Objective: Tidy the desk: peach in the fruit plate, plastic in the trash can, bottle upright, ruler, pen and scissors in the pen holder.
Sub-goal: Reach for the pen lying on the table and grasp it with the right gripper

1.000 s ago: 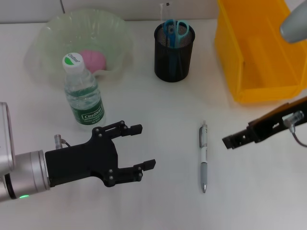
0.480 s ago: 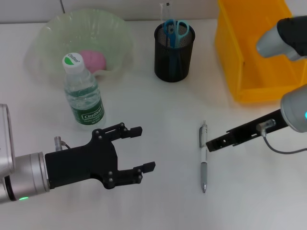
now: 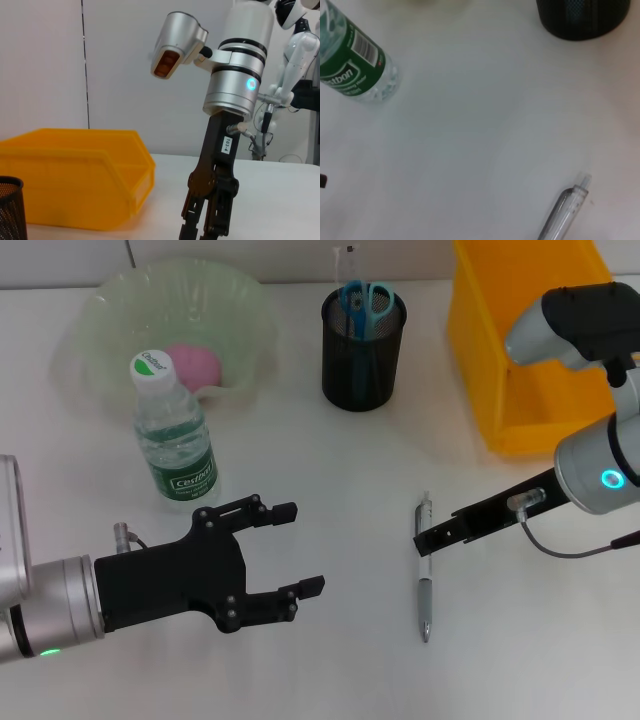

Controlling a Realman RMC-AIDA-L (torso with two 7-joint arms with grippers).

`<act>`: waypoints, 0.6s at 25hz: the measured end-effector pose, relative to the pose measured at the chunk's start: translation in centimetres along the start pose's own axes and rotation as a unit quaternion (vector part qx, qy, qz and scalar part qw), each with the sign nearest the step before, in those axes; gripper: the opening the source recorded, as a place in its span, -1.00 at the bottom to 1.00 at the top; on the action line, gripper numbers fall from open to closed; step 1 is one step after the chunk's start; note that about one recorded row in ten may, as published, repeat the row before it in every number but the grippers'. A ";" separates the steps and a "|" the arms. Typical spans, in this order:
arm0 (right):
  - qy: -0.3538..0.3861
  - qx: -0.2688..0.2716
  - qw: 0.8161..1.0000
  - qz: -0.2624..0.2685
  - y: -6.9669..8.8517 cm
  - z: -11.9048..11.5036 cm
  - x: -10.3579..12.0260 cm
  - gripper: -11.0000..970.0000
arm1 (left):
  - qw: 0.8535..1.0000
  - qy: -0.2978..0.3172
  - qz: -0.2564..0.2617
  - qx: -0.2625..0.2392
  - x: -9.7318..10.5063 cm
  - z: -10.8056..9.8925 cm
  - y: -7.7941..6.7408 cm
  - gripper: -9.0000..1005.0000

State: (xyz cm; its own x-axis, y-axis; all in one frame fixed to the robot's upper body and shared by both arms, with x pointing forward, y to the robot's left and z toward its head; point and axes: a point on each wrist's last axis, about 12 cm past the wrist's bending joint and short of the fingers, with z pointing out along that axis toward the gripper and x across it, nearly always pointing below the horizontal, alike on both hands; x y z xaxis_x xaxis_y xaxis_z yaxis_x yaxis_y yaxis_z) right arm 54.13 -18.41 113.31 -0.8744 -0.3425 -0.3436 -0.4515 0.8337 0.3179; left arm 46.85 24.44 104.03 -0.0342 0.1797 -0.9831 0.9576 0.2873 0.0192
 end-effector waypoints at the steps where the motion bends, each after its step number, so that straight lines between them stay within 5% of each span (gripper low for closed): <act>1: 0.000 0.000 1.000 0.000 0.0 0.0 0.0 0.63 | 1.000 0.000 0.000 0.000 0.0 0.0 0.0 0.59; 13: 0.010 0.006 1.000 0.005 -0.4 1.2 -0.5 0.58 | 1.000 -0.001 -0.002 -0.003 0.1 -0.2 0.0 0.59; 15: 0.014 0.007 1.000 0.006 -0.5 1.4 -0.6 0.42 | 1.000 -0.001 -0.002 -0.003 0.1 -0.2 0.0 0.59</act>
State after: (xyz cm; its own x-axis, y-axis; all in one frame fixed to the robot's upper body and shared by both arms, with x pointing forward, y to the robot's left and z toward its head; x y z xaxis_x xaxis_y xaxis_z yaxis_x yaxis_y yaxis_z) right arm 55.12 -18.00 112.15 -0.8846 -0.3437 -0.3152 -0.4383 0.8437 0.3100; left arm 46.76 24.59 104.00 -0.0370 0.1771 -0.9835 0.9555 0.2945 0.0171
